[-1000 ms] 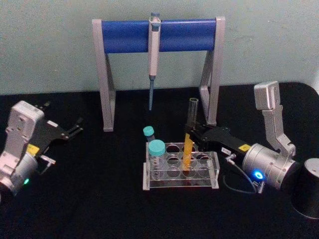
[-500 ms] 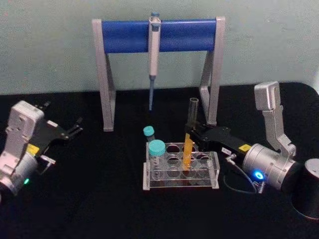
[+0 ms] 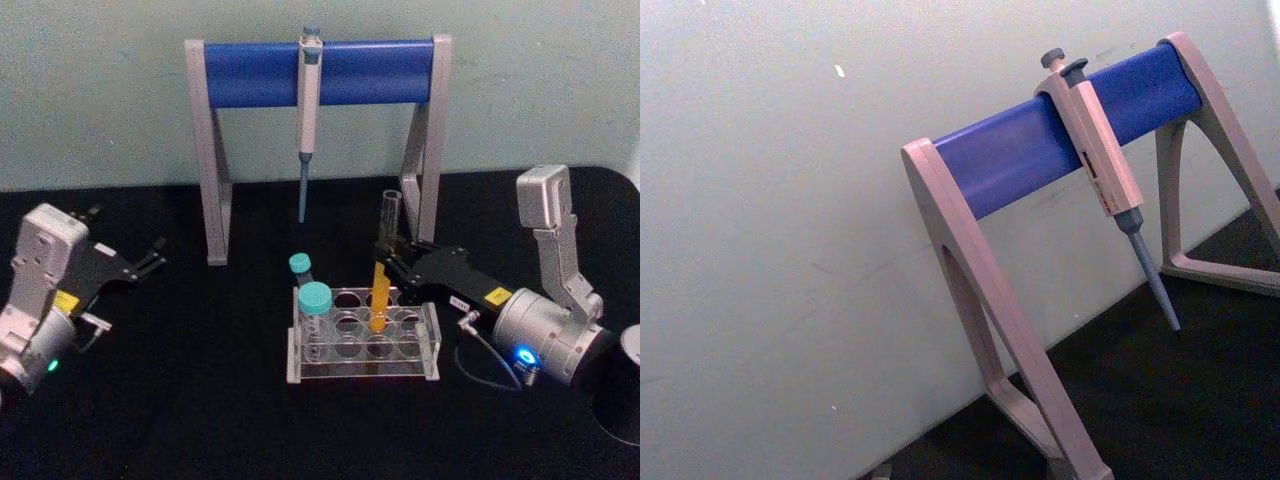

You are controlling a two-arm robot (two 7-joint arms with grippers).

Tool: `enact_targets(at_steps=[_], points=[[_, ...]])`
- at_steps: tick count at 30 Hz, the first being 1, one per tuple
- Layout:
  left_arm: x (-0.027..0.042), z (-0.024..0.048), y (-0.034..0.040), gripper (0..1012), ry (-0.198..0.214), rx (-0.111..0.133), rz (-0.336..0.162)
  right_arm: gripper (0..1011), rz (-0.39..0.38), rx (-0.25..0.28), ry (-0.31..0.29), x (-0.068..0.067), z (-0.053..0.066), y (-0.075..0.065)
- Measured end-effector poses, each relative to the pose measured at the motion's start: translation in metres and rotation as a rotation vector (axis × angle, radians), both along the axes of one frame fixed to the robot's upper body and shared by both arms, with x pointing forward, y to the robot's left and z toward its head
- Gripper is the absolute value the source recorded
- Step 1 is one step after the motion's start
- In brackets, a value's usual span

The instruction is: Pick up the test tube from the test tube rack, shake it, then place it back into the test tube rack.

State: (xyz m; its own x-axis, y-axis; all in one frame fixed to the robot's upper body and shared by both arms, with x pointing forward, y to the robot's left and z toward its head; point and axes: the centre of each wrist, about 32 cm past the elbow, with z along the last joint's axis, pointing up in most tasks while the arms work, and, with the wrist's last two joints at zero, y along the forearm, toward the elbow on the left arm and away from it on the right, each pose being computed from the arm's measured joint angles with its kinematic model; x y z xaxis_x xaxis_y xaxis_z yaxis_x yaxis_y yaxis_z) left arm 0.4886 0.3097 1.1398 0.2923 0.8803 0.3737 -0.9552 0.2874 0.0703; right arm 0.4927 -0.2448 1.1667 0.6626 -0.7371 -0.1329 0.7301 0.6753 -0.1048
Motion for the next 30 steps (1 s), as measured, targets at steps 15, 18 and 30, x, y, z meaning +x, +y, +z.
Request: enact_targets(at_steps=[15,18,30], points=[[0.0000,0.0000,0.0000,1001,0.000,0.000,0.000,228,0.030,-0.041,-0.174,-0.012,0.013,0.003],[0.0000,0.0000,0.0000,1001,0.000,0.000,0.000,228,0.033,-0.042,-0.194,-0.013,0.017,0.003],[0.0000,0.0000,0.0000,1001,0.000,0.000,0.000,228,0.025,-0.023,-0.258,-0.007,0.034,0.004]])
